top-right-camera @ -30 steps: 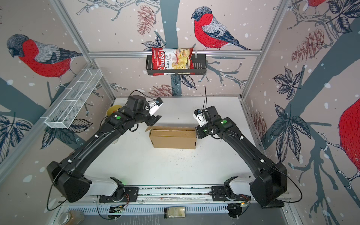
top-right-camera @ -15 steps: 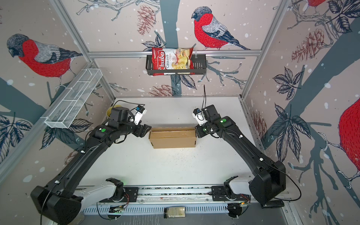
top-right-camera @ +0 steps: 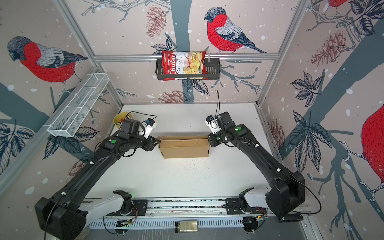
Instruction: Fold the paper box
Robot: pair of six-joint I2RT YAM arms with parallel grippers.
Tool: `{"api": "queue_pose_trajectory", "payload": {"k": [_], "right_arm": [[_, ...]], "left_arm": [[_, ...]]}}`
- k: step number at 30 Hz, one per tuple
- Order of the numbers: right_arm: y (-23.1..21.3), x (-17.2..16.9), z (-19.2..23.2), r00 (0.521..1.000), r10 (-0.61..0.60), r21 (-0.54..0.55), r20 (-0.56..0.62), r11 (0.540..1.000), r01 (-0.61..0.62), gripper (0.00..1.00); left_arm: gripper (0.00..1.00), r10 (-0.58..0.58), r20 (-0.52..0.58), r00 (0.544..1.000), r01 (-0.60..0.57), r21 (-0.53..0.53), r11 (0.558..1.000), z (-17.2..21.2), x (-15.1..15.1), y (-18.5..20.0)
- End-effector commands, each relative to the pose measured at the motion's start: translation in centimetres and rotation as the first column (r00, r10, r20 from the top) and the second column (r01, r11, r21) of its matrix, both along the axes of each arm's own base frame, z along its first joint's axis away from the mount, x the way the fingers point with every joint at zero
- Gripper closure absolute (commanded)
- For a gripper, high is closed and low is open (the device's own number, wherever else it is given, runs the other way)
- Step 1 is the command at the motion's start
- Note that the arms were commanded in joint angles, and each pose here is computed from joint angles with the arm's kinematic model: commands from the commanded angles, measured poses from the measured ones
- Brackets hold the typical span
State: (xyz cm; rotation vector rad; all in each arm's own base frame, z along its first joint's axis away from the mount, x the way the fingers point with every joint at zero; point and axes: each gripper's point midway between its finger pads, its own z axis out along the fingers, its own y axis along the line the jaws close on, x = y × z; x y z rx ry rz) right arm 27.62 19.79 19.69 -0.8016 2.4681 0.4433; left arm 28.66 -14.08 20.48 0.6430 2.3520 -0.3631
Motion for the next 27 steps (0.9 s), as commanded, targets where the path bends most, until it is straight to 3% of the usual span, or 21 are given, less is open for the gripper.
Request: {"api": "queue_pose_trajectory", "payload": {"k": [1, 8, 27], "right_arm": [[0.4, 0.1, 0.4, 1.0, 0.006, 0.02, 0.006, 1.0, -0.006, 0.99], [0.6, 0.0, 0.5, 1.0, -0.012, 0.037, -0.01, 0.999, 0.012, 0.99], [2.0, -0.3, 0.6, 0.988, -0.093, 0.134, -0.127, 0.985, 0.11, 0.99]], "left_arm": [[0.51, -0.016, -0.009, 1.0, 0.016, -0.026, 1.0, 0.4, 0.3, -0.6], [0.67, -0.04, -0.062, 0.997, 0.037, -0.058, 0.998, -0.5, 0.1, -1.4], [0.79, -0.069, -0.196, 0.978, 0.05, -0.102, 0.994, -2.0, 0.3, -2.9]]}}
